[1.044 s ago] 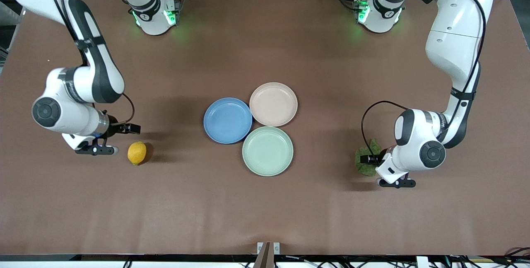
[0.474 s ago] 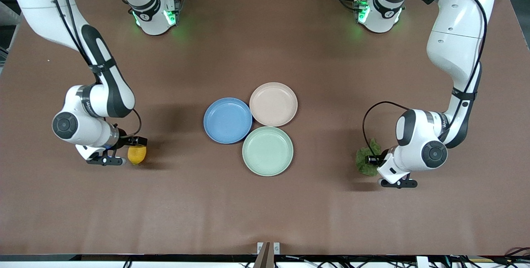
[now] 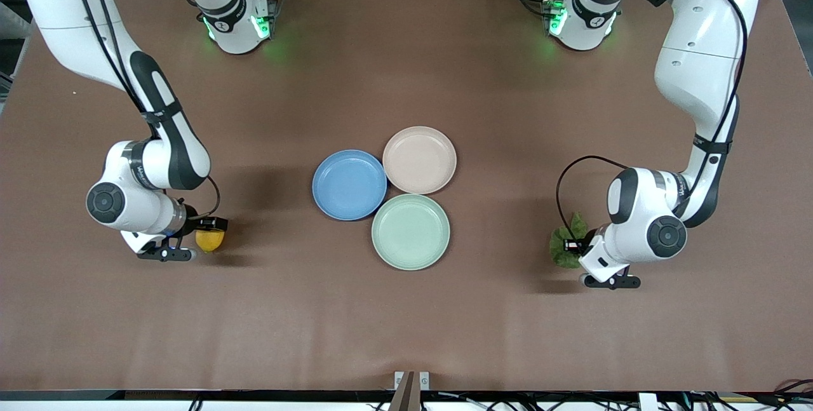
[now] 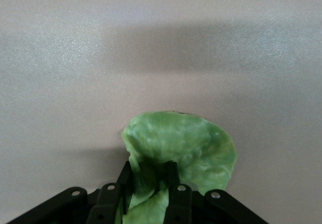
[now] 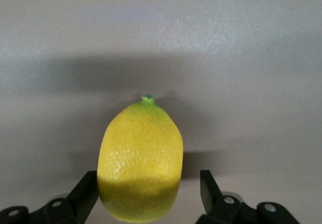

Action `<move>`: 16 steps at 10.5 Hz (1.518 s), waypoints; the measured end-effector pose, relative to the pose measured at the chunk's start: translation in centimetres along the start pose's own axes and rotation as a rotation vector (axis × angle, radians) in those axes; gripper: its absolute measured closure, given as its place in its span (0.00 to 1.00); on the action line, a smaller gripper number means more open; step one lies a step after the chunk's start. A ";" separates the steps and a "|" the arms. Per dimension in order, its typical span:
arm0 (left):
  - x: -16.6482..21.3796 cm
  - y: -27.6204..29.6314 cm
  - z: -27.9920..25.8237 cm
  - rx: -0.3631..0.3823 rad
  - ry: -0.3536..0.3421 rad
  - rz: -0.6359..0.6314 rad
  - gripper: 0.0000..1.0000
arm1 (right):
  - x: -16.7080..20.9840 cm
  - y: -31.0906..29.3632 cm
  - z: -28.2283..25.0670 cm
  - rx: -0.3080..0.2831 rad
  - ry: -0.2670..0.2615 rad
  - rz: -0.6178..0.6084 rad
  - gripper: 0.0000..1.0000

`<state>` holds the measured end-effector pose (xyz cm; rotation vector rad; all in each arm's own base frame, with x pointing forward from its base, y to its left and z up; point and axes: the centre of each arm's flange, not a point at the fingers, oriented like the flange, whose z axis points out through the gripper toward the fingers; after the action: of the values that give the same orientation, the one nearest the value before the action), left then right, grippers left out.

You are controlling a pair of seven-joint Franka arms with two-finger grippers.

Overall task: Place lemon and lettuce in plates
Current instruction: 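Close the right gripper on the lemon while the left gripper grasps the lettuce, then carry the lemon over the blue plate while the left gripper carries lettuce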

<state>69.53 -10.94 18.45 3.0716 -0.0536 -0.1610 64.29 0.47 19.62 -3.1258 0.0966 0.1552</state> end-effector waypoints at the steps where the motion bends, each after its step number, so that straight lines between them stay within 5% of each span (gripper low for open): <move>1: 0.0 0.3 -0.2 -0.002 0.004 0.003 0.85 | 0.3 -0.1 0.1 0.001 0.002 0.000 0.24; 2: 0.1 0.5 -0.5 -0.002 0.006 0.006 0.89 | 0.5 -0.2 0.0 0.002 0.006 -0.001 0.37; 4: 0.1 0.5 -0.9 -0.002 0.009 0.006 0.98 | 1.0 -0.8 -0.7 0.009 0.016 0.003 0.37; 8: -0.5 2.1 -3.8 -0.014 -0.038 0.023 0.98 | 2.2 -5.8 -6.1 0.094 -0.085 0.085 0.37; 11: -2.5 6.5 -8.2 -0.097 -0.110 -0.032 0.98 | 1.1 -15.6 -8.6 0.098 -0.082 0.191 0.37; 16: -9.2 20.6 -12.4 -0.140 -0.270 -0.161 0.98 | -5.7 -32.8 -8.0 0.084 -0.043 0.188 0.37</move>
<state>61.04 -30.33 33.06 2.8911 0.1836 -0.5620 61.42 33.44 28.40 -3.0238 0.3861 0.2145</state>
